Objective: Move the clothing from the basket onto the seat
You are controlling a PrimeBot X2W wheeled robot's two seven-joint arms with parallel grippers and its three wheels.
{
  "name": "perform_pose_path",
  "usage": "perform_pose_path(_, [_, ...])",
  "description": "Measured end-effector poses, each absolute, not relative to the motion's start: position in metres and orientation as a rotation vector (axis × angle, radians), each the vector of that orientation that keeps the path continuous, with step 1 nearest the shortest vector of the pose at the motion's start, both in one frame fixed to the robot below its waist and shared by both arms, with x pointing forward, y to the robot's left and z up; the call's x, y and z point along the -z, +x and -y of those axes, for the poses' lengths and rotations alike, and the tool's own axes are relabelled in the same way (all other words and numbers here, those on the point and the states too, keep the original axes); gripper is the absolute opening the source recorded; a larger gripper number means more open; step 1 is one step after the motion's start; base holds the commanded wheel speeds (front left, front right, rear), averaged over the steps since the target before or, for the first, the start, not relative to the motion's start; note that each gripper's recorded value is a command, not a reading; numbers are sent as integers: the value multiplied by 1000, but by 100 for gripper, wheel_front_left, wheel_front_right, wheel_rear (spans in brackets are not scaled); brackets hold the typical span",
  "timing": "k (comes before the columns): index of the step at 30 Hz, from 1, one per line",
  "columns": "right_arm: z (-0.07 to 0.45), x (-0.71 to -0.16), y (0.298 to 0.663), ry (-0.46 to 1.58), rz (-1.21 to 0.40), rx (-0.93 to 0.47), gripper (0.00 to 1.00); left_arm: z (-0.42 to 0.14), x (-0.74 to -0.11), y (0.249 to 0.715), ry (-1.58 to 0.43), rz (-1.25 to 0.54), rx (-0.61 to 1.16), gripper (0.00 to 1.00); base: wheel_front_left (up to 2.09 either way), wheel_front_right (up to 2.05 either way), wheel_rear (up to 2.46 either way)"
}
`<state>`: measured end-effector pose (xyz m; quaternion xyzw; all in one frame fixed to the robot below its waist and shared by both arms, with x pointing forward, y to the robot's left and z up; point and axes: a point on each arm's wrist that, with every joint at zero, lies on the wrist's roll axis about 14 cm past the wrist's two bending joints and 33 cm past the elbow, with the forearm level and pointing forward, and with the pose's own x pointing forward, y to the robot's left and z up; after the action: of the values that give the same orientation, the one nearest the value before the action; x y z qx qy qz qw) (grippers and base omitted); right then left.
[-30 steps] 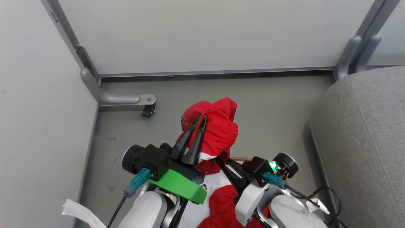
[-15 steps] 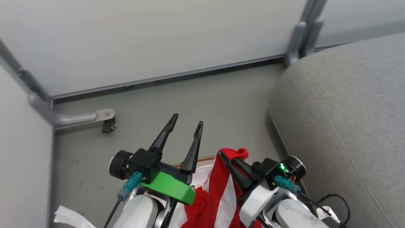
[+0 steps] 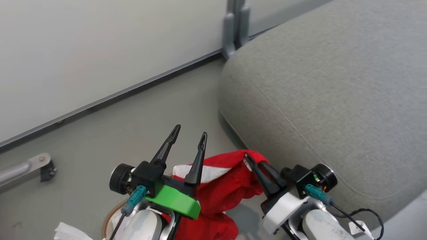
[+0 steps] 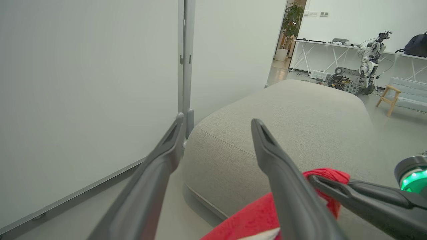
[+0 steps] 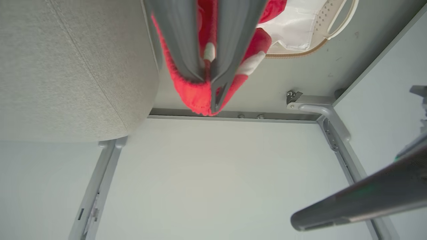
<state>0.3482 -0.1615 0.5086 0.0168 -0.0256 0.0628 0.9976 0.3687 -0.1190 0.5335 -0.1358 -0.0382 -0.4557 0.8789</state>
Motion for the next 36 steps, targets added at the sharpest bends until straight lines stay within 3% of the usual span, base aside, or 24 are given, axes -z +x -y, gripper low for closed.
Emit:
perform_pose_path(10, [226,-531,344,-67,103,58,0,159,-522,358,-291,52,1085,100,0,0,0])
perform_pose_path(22, [312,-629,410,-493,238,104,0,156,-481,381,-285,-1,1109,100,0,0,0])
perform_pose_path(30, [381,-710,454,-822,281,218,0,150,-452,400,-293,-31,1115,100,0,0,0])
perform_pose_path(36, [407,-742,488,-898,317,309,0,139,-430,413,-303,-63,1090,100,0,0,0])
